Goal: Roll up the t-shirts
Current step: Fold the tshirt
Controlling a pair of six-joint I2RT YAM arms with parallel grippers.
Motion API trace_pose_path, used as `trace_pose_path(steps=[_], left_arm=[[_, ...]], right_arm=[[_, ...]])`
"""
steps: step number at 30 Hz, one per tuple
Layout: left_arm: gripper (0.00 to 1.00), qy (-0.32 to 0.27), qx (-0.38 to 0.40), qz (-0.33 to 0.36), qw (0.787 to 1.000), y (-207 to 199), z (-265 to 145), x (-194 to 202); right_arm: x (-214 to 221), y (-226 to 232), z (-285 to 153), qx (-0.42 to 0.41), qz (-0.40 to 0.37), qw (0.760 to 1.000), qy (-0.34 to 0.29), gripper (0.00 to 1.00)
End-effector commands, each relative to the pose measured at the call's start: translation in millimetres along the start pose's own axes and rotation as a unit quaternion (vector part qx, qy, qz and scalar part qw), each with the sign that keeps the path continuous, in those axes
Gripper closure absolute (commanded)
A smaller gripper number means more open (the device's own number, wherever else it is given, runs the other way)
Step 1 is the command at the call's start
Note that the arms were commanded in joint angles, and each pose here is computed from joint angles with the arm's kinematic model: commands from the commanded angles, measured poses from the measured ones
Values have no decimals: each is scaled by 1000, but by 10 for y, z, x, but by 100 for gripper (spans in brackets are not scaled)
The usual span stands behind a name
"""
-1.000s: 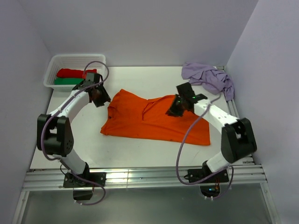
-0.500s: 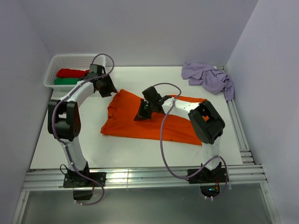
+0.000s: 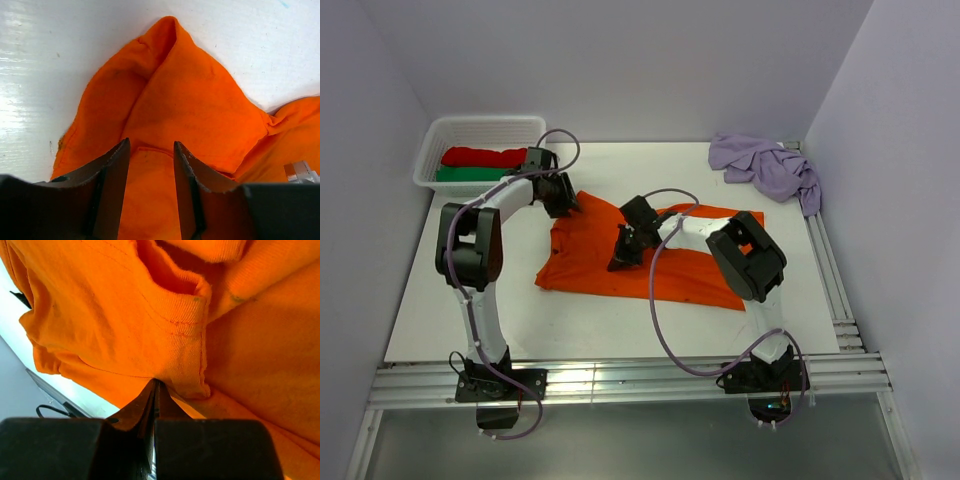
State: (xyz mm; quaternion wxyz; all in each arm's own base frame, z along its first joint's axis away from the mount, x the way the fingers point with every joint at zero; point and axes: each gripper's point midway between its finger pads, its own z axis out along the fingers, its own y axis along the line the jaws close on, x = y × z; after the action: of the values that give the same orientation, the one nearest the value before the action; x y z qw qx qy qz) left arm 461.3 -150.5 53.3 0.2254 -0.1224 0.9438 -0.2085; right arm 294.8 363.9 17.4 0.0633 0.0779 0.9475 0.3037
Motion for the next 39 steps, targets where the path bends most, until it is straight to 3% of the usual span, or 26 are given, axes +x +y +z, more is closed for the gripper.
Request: trace_pose_path(steps=[1, 17, 26, 39], left_arm=[[55, 1, 12, 16, 1000, -49, 92, 17], [71, -8, -78, 25, 997, 205, 224, -4], [100, -5, -105, 46, 993, 184, 333, 28], [100, -52, -77, 24, 995, -290, 18, -519]], right_arm=[[-3, 29, 71, 3, -5, 1000, 3, 100], [39, -22, 116, 15, -10, 1000, 14, 100], [53, -53, 106, 19, -13, 1000, 17, 100], [102, -134, 122, 29, -16, 999, 26, 100]])
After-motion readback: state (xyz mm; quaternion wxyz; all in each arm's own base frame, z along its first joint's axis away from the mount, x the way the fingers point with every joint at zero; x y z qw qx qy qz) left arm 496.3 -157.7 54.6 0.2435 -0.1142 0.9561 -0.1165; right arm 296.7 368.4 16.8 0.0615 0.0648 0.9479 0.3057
